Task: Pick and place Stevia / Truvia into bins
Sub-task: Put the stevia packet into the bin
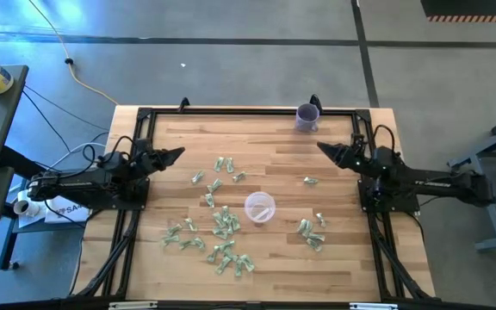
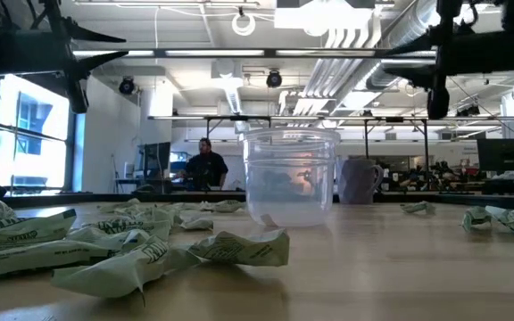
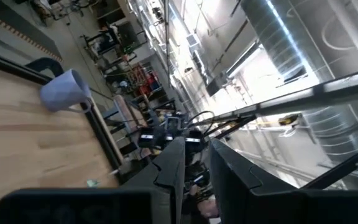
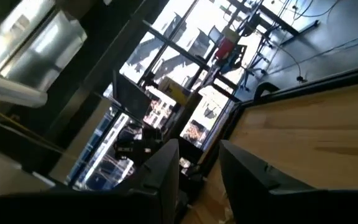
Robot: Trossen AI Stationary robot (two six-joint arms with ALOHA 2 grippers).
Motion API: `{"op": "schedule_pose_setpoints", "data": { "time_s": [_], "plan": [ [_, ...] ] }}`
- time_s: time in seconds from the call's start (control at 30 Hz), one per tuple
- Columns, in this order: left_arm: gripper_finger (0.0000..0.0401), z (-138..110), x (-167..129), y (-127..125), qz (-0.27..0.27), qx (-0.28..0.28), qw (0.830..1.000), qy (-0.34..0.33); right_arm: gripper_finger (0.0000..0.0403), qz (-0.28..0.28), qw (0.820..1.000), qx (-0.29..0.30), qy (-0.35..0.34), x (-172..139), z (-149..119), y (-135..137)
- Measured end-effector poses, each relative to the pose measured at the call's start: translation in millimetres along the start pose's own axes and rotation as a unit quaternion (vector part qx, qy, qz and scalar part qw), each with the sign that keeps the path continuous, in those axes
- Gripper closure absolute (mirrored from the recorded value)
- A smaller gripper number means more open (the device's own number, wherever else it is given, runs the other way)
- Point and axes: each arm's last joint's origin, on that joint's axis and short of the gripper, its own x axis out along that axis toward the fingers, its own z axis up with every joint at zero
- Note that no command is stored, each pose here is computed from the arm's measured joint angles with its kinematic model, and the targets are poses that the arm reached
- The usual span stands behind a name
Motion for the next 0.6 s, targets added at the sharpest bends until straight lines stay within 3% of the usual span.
{"op": "schedule_pose_setpoints", "data": {
  "time_s": [0.1, 0.17, 0.27, 0.33, 0.47, 0.6],
  "plan": [
    [0.0295, -0.1, 0.0, 0.1, 0.001, 0.001, 1.000, 0.001, 0.0295, -0.042, 0.994, -0.066, 0.070, 16.1, 4.1, 16.5],
    [0.0295, -0.1, 0.0, 0.1, 0.001, 0.001, 1.000, 0.001, 0.0295, -0.131, 0.971, -0.131, 0.153, 23.7, 3.1, 18.7],
    [0.0295, -0.1, 0.0, 0.2, 0.001, 0.001, 1.000, 0.001, 0.0295, -0.259, 0.896, -0.233, 0.274, 26.9, 2.9, 17.3],
    [0.0295, -0.1, 0.0, 0.2, 0.001, 0.001, 1.000, 0.001, 0.0295, -0.299, 0.848, -0.287, 0.331, 29.3, 6.0, 21.4],
    [0.0295, -1.3, 0.0, 2.3, 0.011, 0.003, 1.000, 0.007, 0.0287, -0.302, 0.774, -0.375, 0.411, 39.9, 7.4, 26.6],
    [0.0295, -3.1, -0.2, 5.4, 0.027, 0.004, 1.000, 0.016, 0.0247, -0.277, 0.722, -0.425, 0.471, 50.3, -1.3, 18.9]
  ]
}}
